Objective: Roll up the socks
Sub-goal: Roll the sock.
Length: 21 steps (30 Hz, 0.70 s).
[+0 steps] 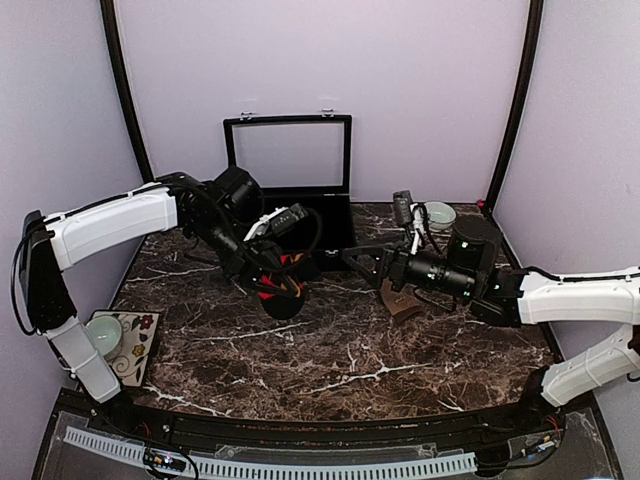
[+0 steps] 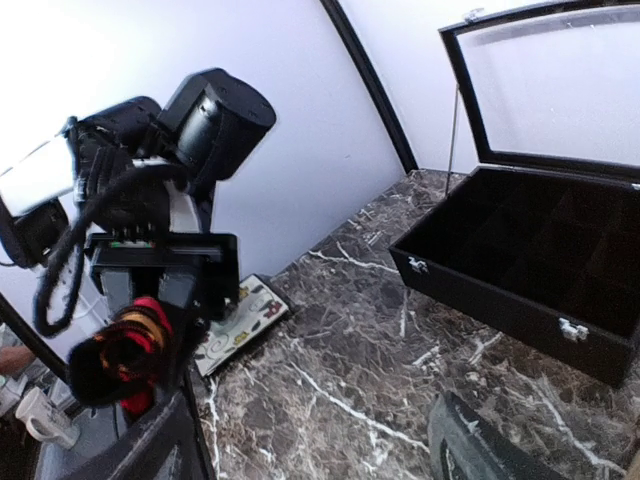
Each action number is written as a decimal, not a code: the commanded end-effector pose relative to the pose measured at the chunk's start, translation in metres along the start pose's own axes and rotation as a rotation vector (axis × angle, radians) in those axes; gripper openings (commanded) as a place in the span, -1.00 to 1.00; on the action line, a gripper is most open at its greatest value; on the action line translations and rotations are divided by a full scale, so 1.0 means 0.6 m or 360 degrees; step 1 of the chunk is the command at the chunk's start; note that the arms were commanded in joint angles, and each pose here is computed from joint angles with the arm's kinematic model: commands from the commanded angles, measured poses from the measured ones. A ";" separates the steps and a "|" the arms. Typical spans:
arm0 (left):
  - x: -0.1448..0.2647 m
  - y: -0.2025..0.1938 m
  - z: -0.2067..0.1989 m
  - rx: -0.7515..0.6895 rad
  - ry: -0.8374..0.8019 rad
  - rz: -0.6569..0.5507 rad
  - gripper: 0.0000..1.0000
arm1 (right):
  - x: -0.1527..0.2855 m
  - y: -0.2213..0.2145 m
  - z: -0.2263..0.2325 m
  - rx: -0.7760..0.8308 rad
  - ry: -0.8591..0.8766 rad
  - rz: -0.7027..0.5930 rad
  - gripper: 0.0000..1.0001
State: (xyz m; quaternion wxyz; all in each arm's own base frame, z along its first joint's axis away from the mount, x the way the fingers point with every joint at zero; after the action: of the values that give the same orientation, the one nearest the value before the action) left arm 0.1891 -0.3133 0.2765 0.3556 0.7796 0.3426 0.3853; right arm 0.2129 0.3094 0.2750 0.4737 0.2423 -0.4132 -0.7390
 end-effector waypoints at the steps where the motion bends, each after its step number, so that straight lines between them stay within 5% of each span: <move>1: 0.003 0.010 -0.016 0.0116 -0.0162 -0.0066 -1.00 | -0.016 0.012 0.057 0.0360 0.0165 0.0072 0.46; 3: 0.002 0.010 -0.014 0.0140 -0.0189 -0.0062 -1.00 | -0.017 0.010 0.073 0.0437 0.0269 0.0105 0.33; 8: 0.000 0.008 -0.015 0.0169 -0.0220 -0.0061 -1.00 | -0.033 0.004 0.112 0.0518 0.0533 0.0227 0.37; 21: 0.003 0.009 -0.018 0.0158 -0.0206 -0.0043 -1.00 | -0.087 -0.017 0.126 0.0479 0.0665 0.0410 0.11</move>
State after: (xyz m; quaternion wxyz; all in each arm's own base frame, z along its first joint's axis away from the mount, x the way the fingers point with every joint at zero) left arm 0.1839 -0.3140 0.2732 0.3267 0.8208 0.3480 0.3138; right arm 0.1797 0.3803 0.2956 0.5917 0.3811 -0.4494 -0.5502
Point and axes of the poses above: each gripper's point midway between its finger pads, its own x axis back along the fingers, its own z axis along the line the jaws close on, y = z × x, the point moved 4 cm from there along x, back along the fingers, and after that the axes turned 4 degrees about -x, right-handed, at the moved point
